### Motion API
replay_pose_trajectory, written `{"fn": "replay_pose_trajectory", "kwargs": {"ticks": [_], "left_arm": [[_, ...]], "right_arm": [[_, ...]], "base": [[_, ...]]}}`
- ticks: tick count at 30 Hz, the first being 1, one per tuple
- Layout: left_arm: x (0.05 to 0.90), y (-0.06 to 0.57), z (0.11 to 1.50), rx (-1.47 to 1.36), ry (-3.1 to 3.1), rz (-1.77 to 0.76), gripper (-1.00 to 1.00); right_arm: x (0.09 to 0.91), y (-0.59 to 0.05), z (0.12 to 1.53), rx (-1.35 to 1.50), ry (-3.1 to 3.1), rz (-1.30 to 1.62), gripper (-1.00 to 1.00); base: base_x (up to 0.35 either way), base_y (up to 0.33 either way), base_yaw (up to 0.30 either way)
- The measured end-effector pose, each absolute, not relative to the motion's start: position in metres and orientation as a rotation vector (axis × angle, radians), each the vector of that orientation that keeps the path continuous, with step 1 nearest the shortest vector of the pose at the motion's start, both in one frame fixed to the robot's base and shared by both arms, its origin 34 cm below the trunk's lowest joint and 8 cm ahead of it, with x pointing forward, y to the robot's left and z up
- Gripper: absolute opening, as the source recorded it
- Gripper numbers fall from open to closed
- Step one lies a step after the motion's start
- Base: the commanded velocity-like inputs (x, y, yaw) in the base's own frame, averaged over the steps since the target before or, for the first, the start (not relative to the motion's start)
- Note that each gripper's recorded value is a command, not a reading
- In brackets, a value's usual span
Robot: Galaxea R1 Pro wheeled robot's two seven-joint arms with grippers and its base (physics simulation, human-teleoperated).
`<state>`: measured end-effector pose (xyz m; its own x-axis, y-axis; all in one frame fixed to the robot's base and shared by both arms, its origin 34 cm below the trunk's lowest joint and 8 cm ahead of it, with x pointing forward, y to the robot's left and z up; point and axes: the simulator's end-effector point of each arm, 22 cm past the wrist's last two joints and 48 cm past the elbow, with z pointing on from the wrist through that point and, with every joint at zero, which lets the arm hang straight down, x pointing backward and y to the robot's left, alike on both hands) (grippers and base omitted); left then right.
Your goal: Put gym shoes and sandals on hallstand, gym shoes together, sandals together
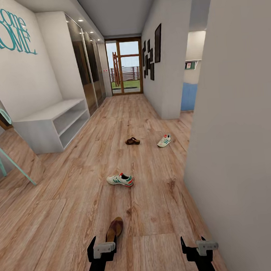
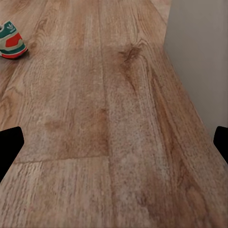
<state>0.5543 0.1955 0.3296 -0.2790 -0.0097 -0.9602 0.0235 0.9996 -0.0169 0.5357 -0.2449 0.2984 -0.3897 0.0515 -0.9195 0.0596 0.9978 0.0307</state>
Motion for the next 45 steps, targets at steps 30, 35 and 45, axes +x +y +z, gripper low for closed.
{"fn": "replay_pose_trajectory", "kwargs": {"ticks": [30,35,45], "left_arm": [[0.548,0.196,0.311,0.008,1.891,-0.031,1.00],[0.545,0.196,0.305,0.008,1.903,-0.031,1.00],[0.545,0.195,0.305,0.010,1.903,-0.032,1.00]], "right_arm": [[0.527,-0.247,0.280,0.084,2.010,-0.019,1.00],[0.525,-0.247,0.275,0.084,2.023,-0.019,1.00],[0.524,-0.246,0.274,0.082,2.023,-0.019,1.00]], "base": [[0.000,0.000,0.000],[0.000,0.000,0.000],[0.000,0.000,0.000]]}}
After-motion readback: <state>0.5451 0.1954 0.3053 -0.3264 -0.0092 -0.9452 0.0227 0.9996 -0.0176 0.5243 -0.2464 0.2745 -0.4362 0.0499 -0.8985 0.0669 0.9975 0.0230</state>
